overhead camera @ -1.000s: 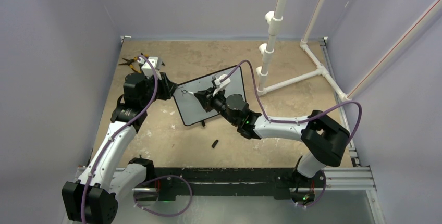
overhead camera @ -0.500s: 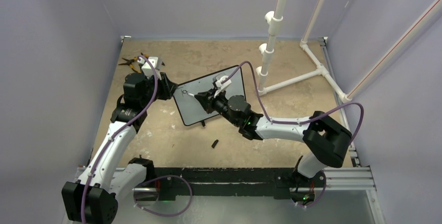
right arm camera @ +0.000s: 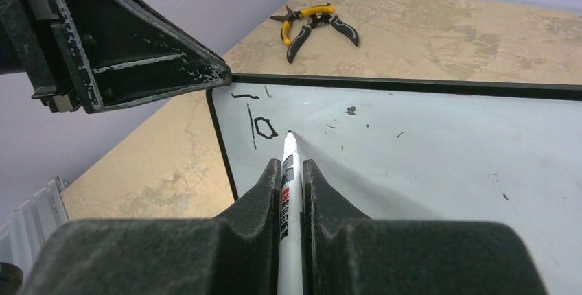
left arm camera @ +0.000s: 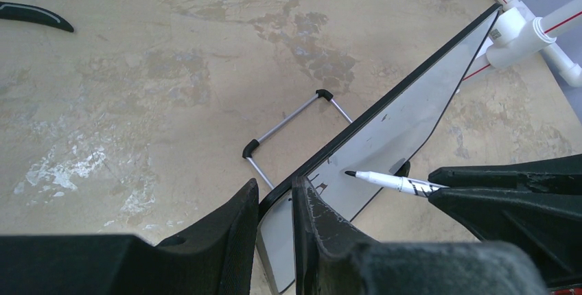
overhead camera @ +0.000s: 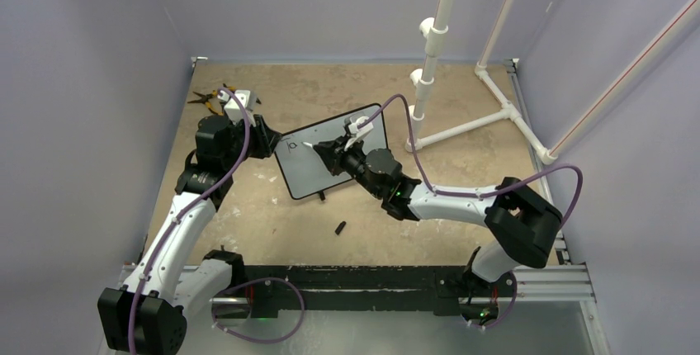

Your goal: Write a sentence on the whiteboard

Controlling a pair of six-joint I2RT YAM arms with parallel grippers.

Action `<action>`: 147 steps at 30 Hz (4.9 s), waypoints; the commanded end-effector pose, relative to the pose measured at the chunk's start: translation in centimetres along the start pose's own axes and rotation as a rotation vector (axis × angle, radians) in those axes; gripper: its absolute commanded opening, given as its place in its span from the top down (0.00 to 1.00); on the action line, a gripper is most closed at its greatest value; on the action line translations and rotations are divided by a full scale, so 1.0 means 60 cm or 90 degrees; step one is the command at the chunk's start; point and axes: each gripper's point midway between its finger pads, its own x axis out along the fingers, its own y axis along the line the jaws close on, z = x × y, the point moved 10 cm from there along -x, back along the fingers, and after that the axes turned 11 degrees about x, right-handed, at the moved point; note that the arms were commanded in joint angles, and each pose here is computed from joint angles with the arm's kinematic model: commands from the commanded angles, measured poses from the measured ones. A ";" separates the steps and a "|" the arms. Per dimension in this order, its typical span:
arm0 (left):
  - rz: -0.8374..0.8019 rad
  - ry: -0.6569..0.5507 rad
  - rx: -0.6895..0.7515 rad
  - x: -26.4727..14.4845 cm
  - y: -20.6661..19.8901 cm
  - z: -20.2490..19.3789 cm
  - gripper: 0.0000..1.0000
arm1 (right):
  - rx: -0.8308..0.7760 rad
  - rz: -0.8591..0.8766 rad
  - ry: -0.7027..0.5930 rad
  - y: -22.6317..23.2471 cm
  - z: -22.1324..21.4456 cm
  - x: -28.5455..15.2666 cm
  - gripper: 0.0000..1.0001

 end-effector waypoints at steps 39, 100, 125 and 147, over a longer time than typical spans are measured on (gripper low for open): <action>-0.007 -0.008 0.008 -0.002 -0.001 0.005 0.78 | -0.004 -0.003 0.000 -0.021 0.000 0.000 1.00; -0.004 -0.005 0.007 0.000 0.001 0.004 0.78 | -0.007 -0.003 0.000 -0.032 0.004 -0.014 1.00; -0.007 -0.005 0.008 0.000 0.000 0.004 0.78 | 0.009 0.019 -0.046 -0.019 0.039 0.012 1.00; -0.005 -0.003 0.007 0.001 0.001 0.003 0.78 | -0.032 0.036 0.034 -0.037 -0.005 0.000 1.00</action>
